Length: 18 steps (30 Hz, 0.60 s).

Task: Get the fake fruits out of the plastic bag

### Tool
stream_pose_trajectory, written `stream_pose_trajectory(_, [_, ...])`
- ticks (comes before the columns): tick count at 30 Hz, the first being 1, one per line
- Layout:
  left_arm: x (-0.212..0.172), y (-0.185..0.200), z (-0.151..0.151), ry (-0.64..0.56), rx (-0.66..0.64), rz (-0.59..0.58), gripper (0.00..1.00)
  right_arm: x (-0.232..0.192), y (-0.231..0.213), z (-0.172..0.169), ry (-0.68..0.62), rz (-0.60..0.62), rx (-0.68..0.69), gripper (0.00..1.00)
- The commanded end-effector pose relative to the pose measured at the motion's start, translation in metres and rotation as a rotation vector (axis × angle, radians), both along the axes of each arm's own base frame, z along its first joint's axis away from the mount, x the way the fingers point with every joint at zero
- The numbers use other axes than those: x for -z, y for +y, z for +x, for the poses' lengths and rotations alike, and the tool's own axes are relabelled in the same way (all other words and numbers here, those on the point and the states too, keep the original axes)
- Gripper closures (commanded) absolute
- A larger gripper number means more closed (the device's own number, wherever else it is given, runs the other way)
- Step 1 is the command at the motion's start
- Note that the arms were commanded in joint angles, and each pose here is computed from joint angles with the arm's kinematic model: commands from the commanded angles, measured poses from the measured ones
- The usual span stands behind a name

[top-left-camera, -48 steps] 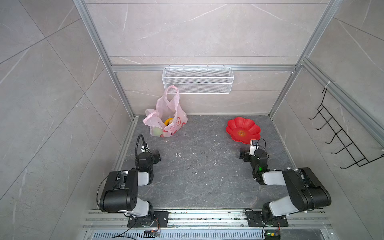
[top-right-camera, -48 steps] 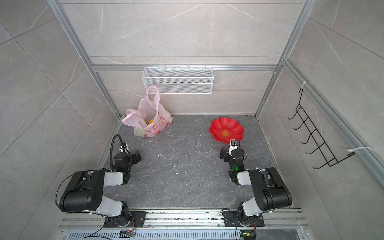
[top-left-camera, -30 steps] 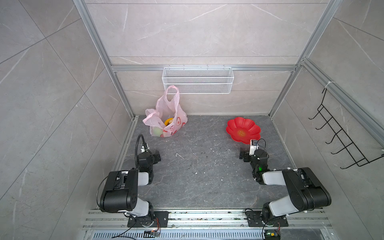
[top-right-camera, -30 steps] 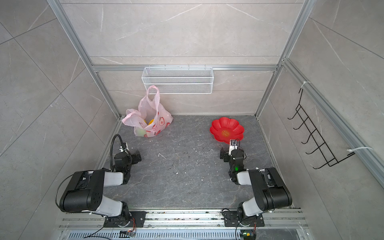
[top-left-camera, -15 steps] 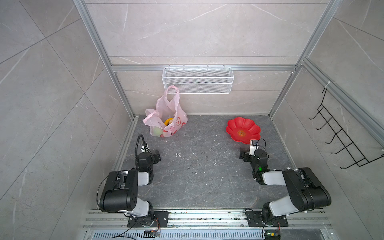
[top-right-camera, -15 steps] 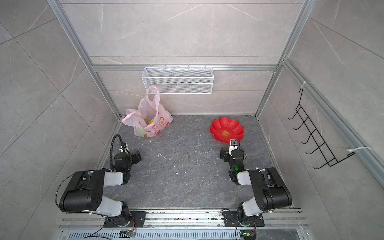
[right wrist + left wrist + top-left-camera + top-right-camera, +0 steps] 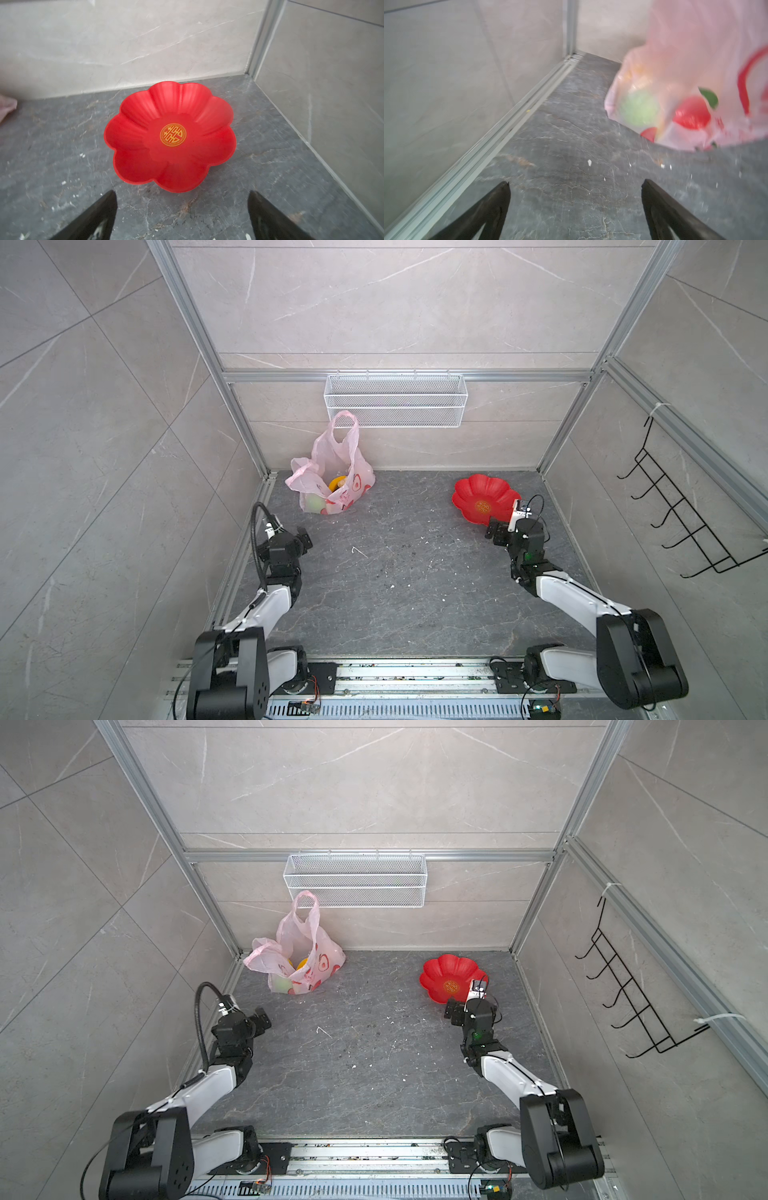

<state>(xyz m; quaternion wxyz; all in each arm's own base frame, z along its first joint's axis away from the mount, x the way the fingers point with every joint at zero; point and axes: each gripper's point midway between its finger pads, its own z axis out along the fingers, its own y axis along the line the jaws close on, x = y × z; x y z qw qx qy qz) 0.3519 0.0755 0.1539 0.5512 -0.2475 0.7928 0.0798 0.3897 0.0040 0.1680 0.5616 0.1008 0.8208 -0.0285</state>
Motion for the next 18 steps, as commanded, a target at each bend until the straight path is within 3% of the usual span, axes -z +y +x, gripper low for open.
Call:
stream_pose_trajectory(1, [0.018,0.011,-0.032,0.086,-0.186,-0.178,0.0,0.03,-0.023,-0.034,0.18,0.131,0.211,0.01])
stream_pose_trajectory(3, [0.013,-0.008,-0.027,0.078,-0.085,-0.248,0.0,0.028,-0.022,-0.039,0.234,0.172,0.237,0.01])
stream_pose_trajectory(5, [0.005,-0.015,-0.027,0.088,-0.066,-0.295,0.0,0.025,-0.019,-0.043,0.283,0.204,0.245,0.01])
stream_pose_trajectory(10, [-0.02,-0.023,-0.029,0.119,-0.012,-0.297,0.0,0.016,-0.011,-0.048,0.379,0.272,0.253,0.01])
stream_pose_trajectory(15, [-0.034,-0.034,-0.031,0.075,0.052,-0.324,0.0,0.005,-0.005,-0.027,0.436,0.281,0.259,0.01])
stream_pose_trajectory(18, [-0.035,-0.044,-0.031,0.087,0.098,-0.343,0.0,0.014,-0.005,-0.011,0.46,0.35,0.264,0.05])
